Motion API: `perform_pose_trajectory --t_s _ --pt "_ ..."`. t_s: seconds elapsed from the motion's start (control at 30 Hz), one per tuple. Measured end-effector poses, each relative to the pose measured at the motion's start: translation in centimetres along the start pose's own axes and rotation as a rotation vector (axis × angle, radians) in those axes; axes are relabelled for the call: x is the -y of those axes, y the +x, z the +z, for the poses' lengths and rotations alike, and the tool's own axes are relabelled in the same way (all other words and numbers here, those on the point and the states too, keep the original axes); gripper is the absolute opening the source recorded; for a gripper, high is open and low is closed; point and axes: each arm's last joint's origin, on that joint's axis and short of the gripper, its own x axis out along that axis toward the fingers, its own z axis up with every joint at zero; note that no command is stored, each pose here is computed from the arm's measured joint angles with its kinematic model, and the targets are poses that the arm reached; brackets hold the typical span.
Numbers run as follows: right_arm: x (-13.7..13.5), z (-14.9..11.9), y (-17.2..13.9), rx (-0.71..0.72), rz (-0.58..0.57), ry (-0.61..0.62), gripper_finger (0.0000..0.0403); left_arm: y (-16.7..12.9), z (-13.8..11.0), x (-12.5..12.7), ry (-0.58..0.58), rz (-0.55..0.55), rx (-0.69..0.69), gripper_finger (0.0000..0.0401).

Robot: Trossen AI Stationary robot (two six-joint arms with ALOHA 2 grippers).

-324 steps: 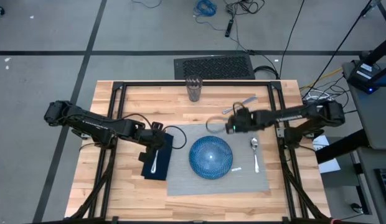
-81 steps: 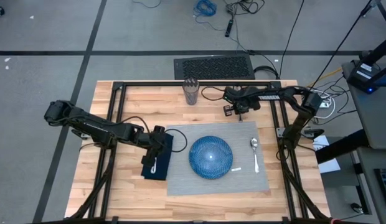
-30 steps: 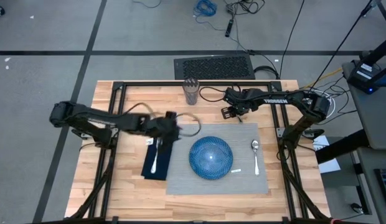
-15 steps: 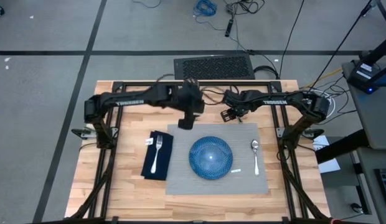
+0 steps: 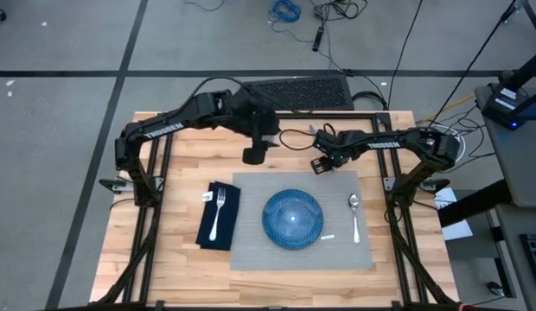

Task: Set table place
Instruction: Put the silver knife to the left of the silver spoon on the gray placemat

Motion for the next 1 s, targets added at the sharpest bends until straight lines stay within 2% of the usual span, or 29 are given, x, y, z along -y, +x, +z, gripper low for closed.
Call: perform_pose_trajectory --t_s 0.1,0.2,0.37,0.43,0.73,0.9,1.0 --pt "0.4 0.0 0.3 -0.006 -0.012 0.014 0.0122 0.0 -0.1 0.7 -0.034 -0.106 0.0 0.0199" --pt "0.5 0.0 0.3 -0.017 0.003 0.01 0.0097 0.0 -0.4 1.6 -0.044 -0.21 -0.026 0.0199" --pt "0.5 -0.1 0.3 -0.049 0.02 -0.013 0.0023 0.4 -0.4 2.6 -0.046 -0.242 -0.047 0.0199" --pt "0.5 -0.3 0.3 -0.059 0.019 -0.022 0.0008 -0.2 -0.2 3.0 -0.046 -0.243 -0.033 0.0199" --pt "-0.1 -0.1 -0.4 -0.082 0.003 -0.031 0.0 -2.6 0.6 4.5 -0.002 -0.243 0.022 0.0199" --pt "-1.2 0.0 -2.2 -0.157 -0.006 -0.064 0.0001 -3.3 0.7 4.8 0.005 -0.232 0.027 0.0199" --pt "-1.5 -0.5 -3.1 -0.214 -0.051 -0.078 0.0001 -3.3 0.5 4.8 0.001 -0.235 0.008 0.0199"
